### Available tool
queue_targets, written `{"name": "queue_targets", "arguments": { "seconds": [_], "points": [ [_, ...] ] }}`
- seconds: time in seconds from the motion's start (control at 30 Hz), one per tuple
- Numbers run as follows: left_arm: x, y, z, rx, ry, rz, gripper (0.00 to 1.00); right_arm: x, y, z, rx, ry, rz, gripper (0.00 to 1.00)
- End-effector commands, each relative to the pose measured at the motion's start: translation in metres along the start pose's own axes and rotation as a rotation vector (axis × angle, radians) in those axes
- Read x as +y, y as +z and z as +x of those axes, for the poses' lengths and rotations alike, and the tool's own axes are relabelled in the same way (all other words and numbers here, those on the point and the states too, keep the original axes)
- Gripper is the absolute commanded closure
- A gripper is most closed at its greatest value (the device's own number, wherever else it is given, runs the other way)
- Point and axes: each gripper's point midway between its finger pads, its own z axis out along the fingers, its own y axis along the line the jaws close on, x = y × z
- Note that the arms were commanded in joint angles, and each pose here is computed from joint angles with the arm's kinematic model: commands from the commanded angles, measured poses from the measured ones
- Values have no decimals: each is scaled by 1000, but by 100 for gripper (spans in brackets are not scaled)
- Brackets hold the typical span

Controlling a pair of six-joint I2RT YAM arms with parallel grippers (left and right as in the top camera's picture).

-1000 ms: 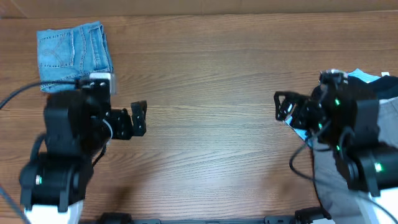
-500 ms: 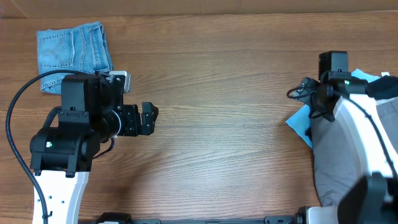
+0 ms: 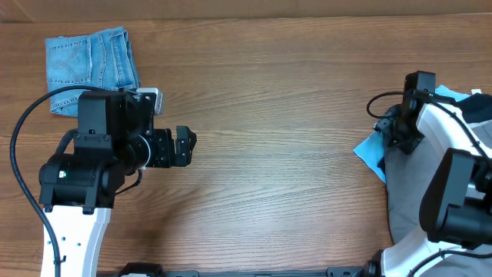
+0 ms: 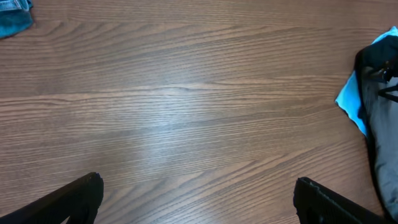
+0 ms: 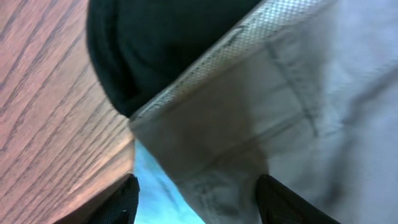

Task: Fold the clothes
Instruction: 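Reach the right gripper to the pile and grasp the grey shorts waistband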

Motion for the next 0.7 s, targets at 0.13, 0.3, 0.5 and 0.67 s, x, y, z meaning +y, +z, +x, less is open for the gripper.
{"name": "queue_targets", "arguments": {
  "seconds": [0.13,0.3,0.5,0.67],
  "points": [
    [-1,6,-7,15,7,13,0,-9,3,-3,-36,-47,69,39],
    [2,13,-6,39,0,10,0,-11,7,-3,-45,-41,68,53],
    [3,15,-3,56,-5,8,0,-12,10,-2,-49,-41,71,55],
    [3,16,-3,57,-6,8,0,-13,13,-1,-53,-57,71,47]
  ]
}}
